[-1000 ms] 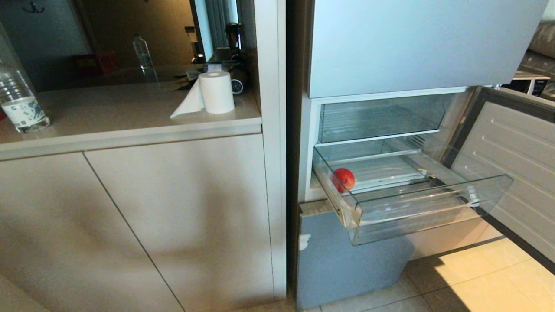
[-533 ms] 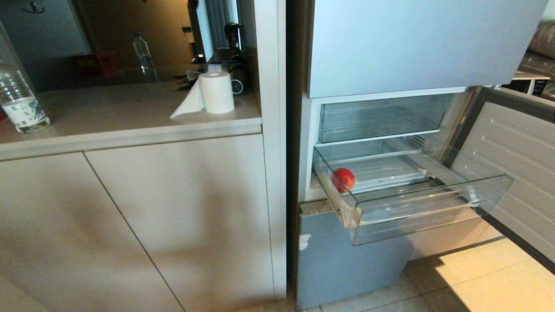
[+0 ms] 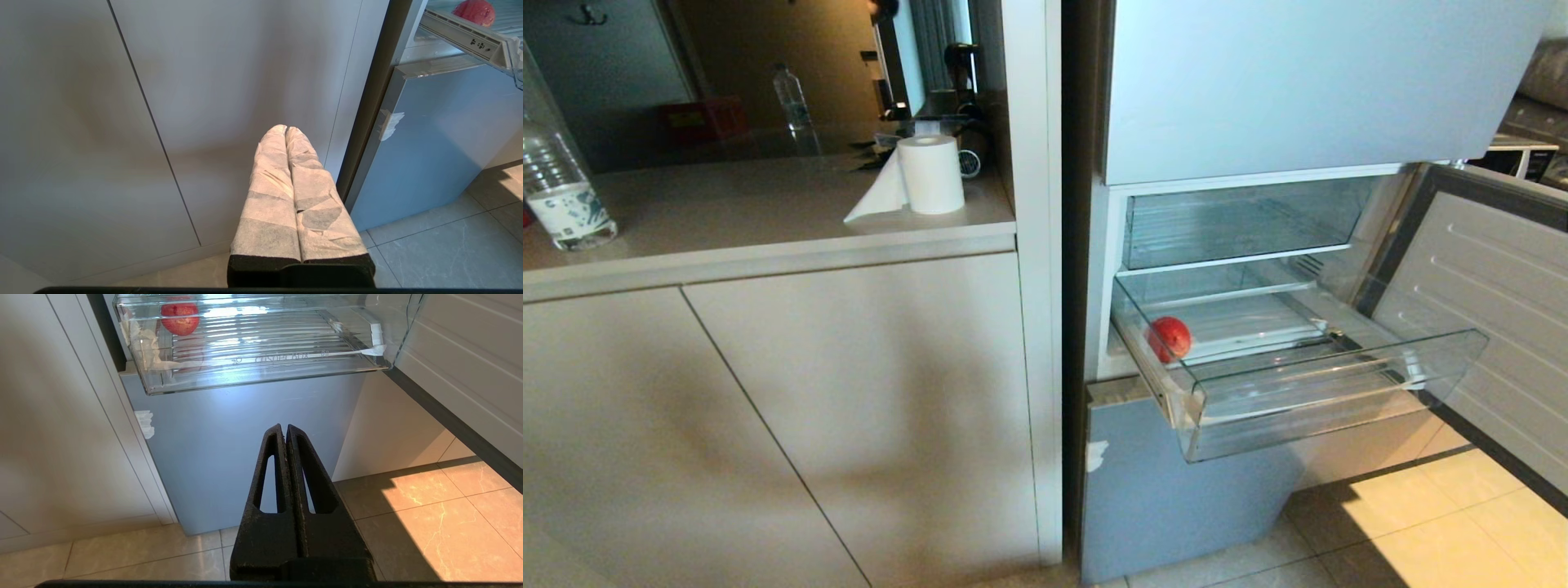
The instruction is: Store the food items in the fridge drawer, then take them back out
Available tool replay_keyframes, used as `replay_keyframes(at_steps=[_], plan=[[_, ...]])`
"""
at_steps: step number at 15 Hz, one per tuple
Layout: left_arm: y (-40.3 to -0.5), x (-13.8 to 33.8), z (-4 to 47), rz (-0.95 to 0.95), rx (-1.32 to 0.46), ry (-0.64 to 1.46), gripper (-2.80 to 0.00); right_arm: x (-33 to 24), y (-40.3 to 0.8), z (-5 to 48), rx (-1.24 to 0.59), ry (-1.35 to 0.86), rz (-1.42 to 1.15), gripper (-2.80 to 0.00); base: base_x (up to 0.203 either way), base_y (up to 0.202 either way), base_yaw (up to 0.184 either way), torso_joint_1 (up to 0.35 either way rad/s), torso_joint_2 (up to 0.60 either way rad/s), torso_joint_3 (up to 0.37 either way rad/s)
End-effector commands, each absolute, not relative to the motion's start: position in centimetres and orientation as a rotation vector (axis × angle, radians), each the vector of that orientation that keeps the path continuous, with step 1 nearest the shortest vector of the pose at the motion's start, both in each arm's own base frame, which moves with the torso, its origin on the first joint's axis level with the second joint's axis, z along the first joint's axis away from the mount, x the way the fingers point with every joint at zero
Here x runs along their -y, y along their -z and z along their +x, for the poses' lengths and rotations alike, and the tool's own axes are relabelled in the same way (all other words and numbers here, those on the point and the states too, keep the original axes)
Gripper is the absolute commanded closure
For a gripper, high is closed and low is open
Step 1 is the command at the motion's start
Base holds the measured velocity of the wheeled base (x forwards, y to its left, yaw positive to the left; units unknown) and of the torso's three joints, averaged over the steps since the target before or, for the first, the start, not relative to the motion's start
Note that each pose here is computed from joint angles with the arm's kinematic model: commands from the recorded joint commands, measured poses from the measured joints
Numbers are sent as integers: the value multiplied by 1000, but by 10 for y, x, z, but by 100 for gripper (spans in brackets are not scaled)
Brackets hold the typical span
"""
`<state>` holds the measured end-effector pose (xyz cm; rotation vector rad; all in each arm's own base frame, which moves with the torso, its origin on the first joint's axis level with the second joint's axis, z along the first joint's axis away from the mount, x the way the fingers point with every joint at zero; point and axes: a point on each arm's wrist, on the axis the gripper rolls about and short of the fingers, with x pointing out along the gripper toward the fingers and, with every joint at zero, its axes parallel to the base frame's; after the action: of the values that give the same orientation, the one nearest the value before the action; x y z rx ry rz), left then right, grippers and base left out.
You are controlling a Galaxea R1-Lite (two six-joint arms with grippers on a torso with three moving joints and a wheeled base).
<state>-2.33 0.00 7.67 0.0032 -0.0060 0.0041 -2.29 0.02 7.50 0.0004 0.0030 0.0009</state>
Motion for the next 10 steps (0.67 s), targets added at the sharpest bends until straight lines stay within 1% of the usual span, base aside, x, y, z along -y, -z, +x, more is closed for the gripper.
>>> replay_keyframes(at_steps=[1,7,8,10], plan=[[-77,0,-23,3,6,-5,0,0,-75,-23,-3,0,0,0,0,0,0,0,0,0],[-77,0,-23,9,-2,-5,0,1,-75,-23,-1,35,44,0,0,0,0,0,0,0],[-77,0,-23,9,-1,-6,0,1,-75,-23,-1,34,44,0,129,0,0,-7,-7,5],[-77,0,-24,9,0,-6,0,1,-75,-23,-1,34,43,0,191,0,2,13,5,2]])
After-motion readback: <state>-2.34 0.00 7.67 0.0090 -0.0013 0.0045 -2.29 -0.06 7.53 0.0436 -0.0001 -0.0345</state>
